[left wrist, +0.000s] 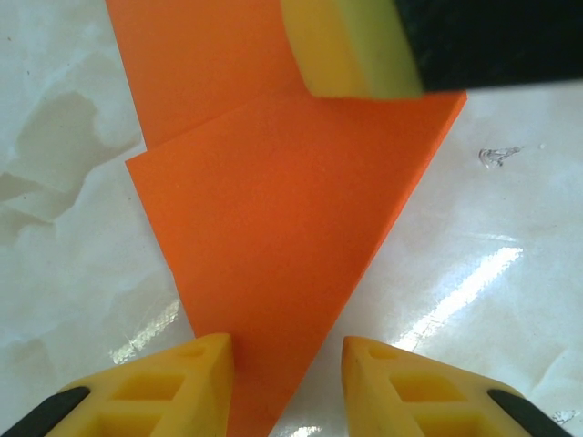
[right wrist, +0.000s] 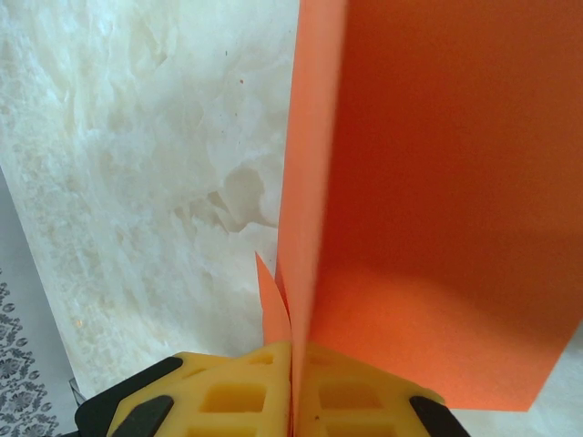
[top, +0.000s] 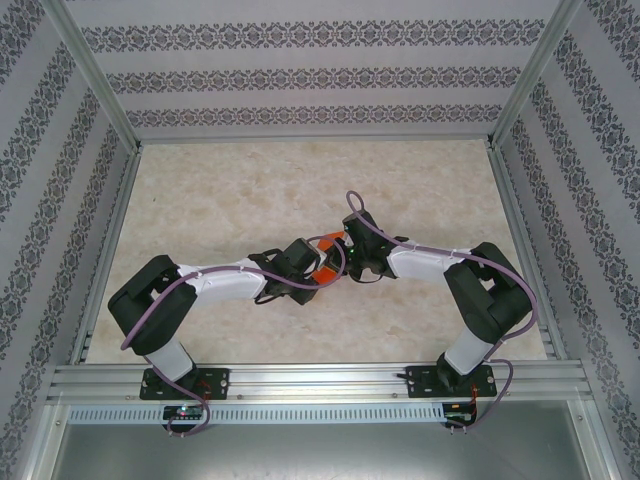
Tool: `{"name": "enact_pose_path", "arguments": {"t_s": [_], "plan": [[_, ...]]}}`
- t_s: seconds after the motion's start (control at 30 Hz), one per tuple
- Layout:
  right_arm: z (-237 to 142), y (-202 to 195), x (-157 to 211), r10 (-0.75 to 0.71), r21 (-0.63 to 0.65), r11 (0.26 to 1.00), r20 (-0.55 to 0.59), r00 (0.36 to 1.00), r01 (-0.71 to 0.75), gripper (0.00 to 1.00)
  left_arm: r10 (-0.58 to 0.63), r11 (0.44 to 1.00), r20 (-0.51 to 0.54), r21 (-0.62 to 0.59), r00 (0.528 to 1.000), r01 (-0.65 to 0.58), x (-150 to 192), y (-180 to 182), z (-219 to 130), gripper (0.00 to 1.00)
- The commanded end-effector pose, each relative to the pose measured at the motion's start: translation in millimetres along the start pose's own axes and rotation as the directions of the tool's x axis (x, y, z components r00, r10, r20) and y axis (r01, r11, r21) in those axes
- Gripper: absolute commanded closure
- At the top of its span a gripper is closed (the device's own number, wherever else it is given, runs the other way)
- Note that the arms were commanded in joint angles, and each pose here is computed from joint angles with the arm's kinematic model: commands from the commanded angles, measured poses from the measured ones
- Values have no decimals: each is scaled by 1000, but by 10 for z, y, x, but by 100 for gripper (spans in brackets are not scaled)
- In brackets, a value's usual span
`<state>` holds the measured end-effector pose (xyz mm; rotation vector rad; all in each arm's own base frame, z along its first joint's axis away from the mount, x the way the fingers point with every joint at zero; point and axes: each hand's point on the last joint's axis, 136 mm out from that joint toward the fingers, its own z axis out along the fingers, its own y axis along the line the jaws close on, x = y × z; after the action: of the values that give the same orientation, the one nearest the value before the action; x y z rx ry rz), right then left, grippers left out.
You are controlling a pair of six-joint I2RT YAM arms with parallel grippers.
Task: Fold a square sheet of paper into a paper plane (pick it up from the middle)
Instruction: Fourth fold the wing at the center of the table.
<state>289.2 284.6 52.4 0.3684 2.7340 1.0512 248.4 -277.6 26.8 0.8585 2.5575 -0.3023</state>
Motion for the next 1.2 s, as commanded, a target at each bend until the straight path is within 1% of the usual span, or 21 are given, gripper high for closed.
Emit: {"name": "enact_pose_path", "arguments": {"t_s": [0.0,0.2,0.4,0.53,0.73,0.87,0.97,1.07,1.17], "plan": [[-18,102,-93,-1,-28,1000,18,1000,1,92,37,999,35,2,999,-37,-114,-61,-94,62],[-18,101,-91,1,-30,1000,17,1000,-1,92,44,999,26,-6,999,-44,-79,-62,-76,61],[-16,101,-92,4,-31,1000,17,1000,-4,92,53,998,20,-42,998,-52,-80,-11,-63,62],[-11,91,-91,5,-26,1000,15,1000,-4,92,60,997,16,-43,998,-59,-70,-10,-53,68],[-11,78,-95,2,-20,1000,14,1000,-1,92,61,997,16,-42,998,-60,-59,-19,-48,80],[-13,70,-97,-1,-16,1000,14,1000,2,88,60,997,15,-48,998,-60,-62,-9,-40,87],[-31,69,-103,-8,-12,1000,19,1000,8,84,62,997,15,-53,998,-61,-81,-4,-40,91],[-52,61,-105,-16,-4,1000,19,1000,16,84,58,997,20,-55,998,-57,-100,1,-44,93],[-108,77,-124,-38,-5,999,31,999,38,79,49,998,23,-40,999,-48,-117,-20,-49,95]]}}
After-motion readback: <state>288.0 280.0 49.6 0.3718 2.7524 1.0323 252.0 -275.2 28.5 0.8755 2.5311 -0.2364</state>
